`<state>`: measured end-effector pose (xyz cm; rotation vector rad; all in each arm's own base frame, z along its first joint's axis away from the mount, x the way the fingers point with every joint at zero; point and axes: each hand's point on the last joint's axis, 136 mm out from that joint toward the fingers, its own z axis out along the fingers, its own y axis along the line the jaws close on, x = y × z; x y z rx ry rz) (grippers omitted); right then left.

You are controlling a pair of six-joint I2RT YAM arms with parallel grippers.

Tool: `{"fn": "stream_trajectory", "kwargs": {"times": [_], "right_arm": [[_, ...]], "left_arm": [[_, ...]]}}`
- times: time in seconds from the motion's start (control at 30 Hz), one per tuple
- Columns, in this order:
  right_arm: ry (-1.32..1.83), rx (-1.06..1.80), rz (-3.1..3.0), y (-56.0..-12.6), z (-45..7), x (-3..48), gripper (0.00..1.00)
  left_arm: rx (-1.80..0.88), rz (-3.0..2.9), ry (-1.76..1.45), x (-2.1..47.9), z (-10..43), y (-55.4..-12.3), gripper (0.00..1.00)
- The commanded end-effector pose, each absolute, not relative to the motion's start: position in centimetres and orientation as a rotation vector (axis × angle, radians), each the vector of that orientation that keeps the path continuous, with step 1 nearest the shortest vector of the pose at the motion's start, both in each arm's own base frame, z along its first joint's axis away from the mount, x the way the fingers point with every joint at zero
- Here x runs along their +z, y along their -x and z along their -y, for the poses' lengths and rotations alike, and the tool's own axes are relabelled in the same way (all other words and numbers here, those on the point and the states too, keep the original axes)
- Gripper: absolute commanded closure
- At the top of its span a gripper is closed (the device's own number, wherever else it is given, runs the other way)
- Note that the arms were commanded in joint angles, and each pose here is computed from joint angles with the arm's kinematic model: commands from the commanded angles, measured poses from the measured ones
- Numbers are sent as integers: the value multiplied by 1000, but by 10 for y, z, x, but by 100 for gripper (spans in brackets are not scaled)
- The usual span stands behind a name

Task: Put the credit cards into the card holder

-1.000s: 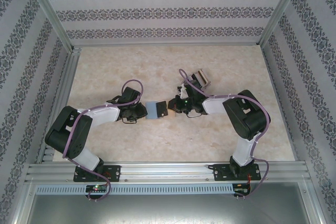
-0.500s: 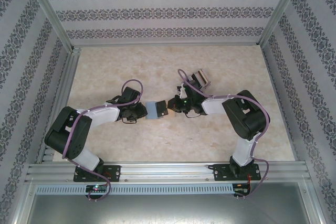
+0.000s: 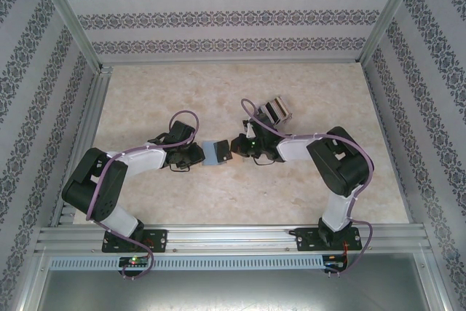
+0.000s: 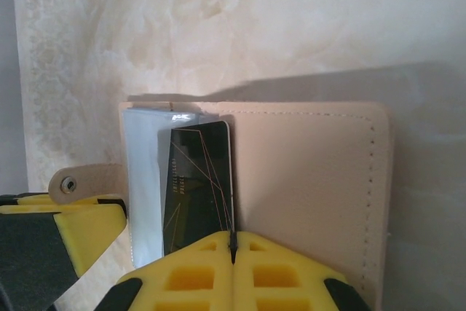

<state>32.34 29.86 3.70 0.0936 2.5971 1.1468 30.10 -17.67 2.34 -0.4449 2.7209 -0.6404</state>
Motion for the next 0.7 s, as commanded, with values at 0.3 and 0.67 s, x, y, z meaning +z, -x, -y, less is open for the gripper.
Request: {"fn": "stream_trajectory", "kwargs": {"times": [0.3, 0.67], "right_arm": [[-33, 1103, -2495, -331, -297, 60, 93], [5, 1081, -2477, -330, -304, 50, 93]], "left_arm": [[-648, -2699, 435, 35, 181, -306, 77], [-646, -2700, 435, 34, 182, -306, 77]]}}
